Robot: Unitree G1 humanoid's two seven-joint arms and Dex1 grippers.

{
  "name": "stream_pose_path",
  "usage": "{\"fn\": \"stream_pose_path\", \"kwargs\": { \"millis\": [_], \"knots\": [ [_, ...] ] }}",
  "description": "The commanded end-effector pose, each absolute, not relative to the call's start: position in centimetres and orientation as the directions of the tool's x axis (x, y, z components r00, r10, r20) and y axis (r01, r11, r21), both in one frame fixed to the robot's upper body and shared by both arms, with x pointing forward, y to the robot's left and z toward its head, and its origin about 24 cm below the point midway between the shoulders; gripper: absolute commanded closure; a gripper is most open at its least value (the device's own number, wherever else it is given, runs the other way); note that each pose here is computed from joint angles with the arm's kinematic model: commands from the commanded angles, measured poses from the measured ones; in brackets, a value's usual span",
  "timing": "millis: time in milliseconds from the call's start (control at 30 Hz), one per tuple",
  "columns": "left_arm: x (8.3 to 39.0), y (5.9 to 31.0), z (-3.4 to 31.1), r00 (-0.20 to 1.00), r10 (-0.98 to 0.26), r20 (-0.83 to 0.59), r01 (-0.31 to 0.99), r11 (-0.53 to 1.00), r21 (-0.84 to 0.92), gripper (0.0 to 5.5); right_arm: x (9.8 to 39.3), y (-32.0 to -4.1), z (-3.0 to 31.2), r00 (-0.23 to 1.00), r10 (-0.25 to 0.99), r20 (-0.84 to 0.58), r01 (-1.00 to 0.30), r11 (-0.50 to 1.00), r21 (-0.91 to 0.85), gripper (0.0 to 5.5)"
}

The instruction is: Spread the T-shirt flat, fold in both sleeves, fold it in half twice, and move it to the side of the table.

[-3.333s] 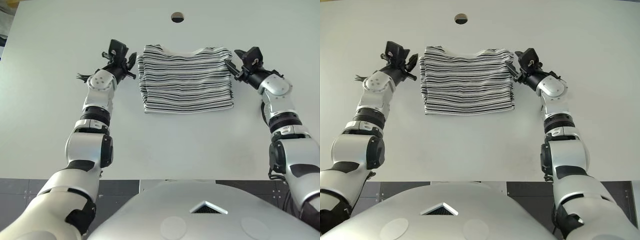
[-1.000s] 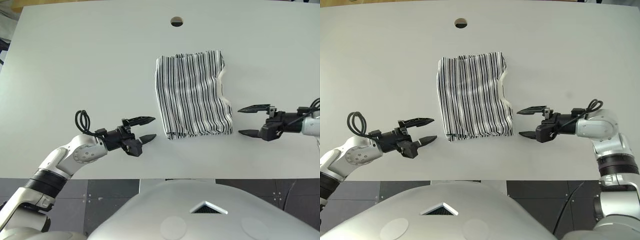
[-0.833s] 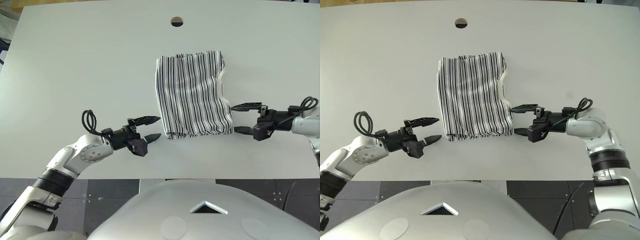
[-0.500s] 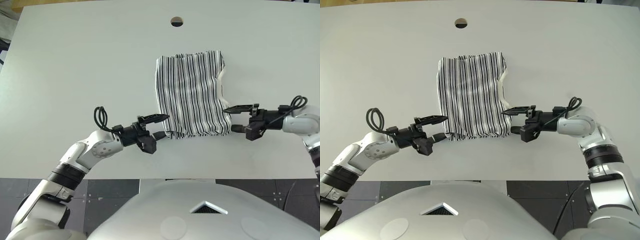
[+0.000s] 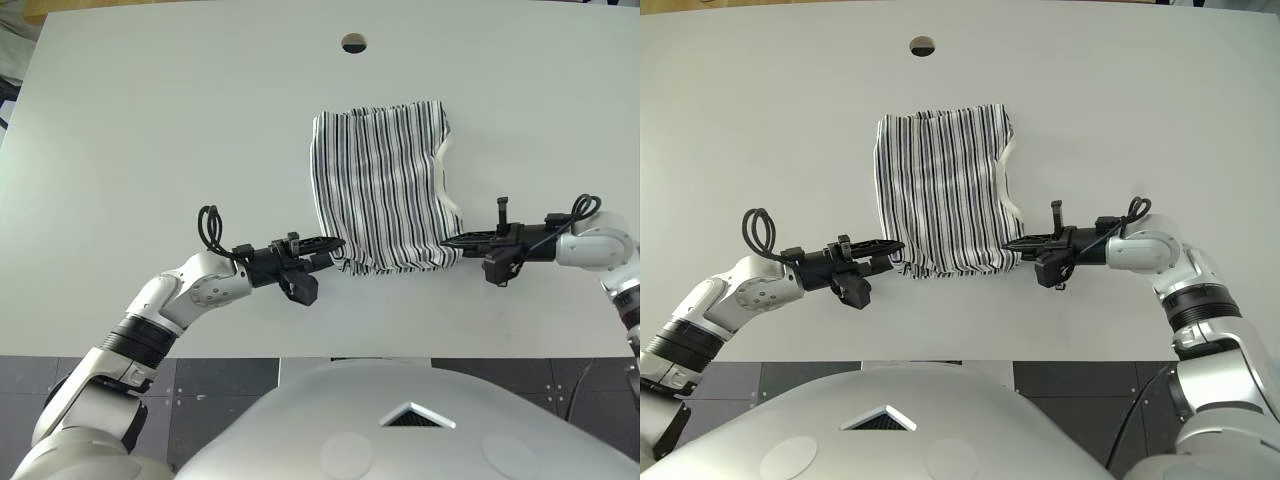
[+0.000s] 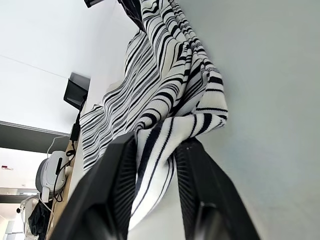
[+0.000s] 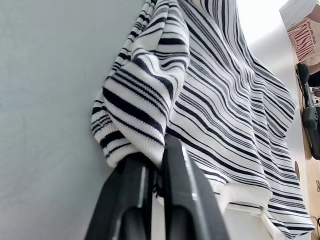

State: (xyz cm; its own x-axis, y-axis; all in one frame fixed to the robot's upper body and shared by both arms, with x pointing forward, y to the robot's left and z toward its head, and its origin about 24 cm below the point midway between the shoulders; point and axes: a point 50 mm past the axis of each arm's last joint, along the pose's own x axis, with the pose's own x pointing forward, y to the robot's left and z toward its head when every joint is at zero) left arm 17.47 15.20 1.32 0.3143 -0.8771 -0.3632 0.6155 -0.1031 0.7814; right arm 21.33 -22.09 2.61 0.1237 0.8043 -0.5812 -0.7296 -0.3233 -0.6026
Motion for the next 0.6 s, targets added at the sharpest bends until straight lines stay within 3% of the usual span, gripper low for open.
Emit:
{"fn": "stream_pose_path", "kwargs": {
  "millis": [33, 267, 433, 600],
  "knots": [
    [16.1, 16.2, -1.4, 0.274, -0.814, -0.511, 0.694, -0.201, 0.692, 4.75, 20.6, -22.4, 1.3, 0.070, 0.754, -0.653, -0.761, -0.383, -0.524, 5.40],
    [15.7, 16.2, -1.2, 0.242, -0.825, -0.511, 0.715, -0.204, 0.668, 5.40, 20.7, -22.0, 1.9, 0.072, 0.805, -0.589, -0.814, -0.294, -0.501, 5.40],
    [13.9, 17.3, 0.6, 0.099, -0.841, -0.532, 0.889, -0.165, 0.427, 5.40, 20.2, -22.4, 3.6, 0.008, 0.869, -0.494, -0.962, -0.128, -0.241, 5.40],
    [12.9, 17.1, 4.2, -0.001, -0.894, -0.448, 0.966, -0.118, 0.232, 5.40, 18.6, -22.1, 5.6, -0.117, 0.913, -0.391, -0.991, -0.131, -0.007, 5.40]
  ]
}}
